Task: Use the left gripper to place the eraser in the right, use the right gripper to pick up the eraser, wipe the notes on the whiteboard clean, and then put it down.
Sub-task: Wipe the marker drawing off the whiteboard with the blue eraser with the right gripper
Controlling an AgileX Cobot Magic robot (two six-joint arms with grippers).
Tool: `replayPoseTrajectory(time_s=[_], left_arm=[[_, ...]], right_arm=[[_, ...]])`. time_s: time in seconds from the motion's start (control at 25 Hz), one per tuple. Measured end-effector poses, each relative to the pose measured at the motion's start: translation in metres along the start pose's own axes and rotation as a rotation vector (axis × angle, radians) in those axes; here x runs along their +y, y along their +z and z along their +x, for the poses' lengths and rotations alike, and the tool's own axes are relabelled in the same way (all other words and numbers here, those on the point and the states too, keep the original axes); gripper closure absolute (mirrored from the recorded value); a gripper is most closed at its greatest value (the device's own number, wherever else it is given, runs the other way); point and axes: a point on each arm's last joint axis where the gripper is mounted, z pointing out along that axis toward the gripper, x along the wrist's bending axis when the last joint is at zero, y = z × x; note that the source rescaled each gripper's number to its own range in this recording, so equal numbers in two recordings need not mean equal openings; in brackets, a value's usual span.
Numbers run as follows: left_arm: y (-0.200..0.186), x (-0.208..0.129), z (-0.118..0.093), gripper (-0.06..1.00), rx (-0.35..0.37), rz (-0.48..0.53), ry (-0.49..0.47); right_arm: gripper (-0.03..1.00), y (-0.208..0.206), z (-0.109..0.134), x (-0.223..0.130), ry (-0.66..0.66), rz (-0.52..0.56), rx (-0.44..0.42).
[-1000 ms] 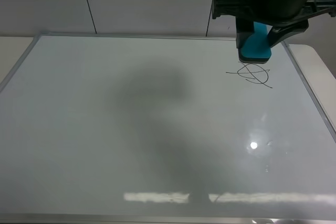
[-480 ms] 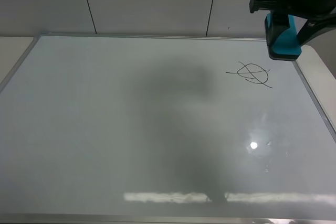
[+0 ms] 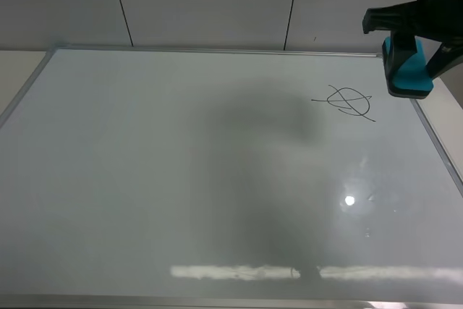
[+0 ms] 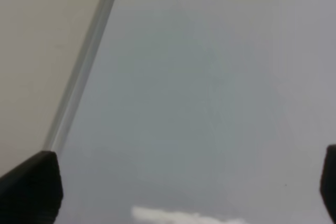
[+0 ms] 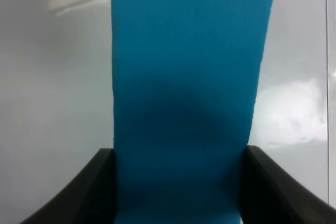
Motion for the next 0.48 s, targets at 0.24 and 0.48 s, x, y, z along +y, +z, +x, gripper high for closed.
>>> replayPoseTrajectory(time_s=[0.24,0.48], left_arm=[[0.000,0.000,0.000,-0.05,0.000,0.000,0.000],[0.000,0.000,0.000,-0.05,0.000,0.000,0.000]], right_arm=[[0.97,0.028,-0.007,-0.020,-0.033,0.103,-0.074],[0.97,0.051,-0.012,-0.041,-0.051,0.199,-0.115]])
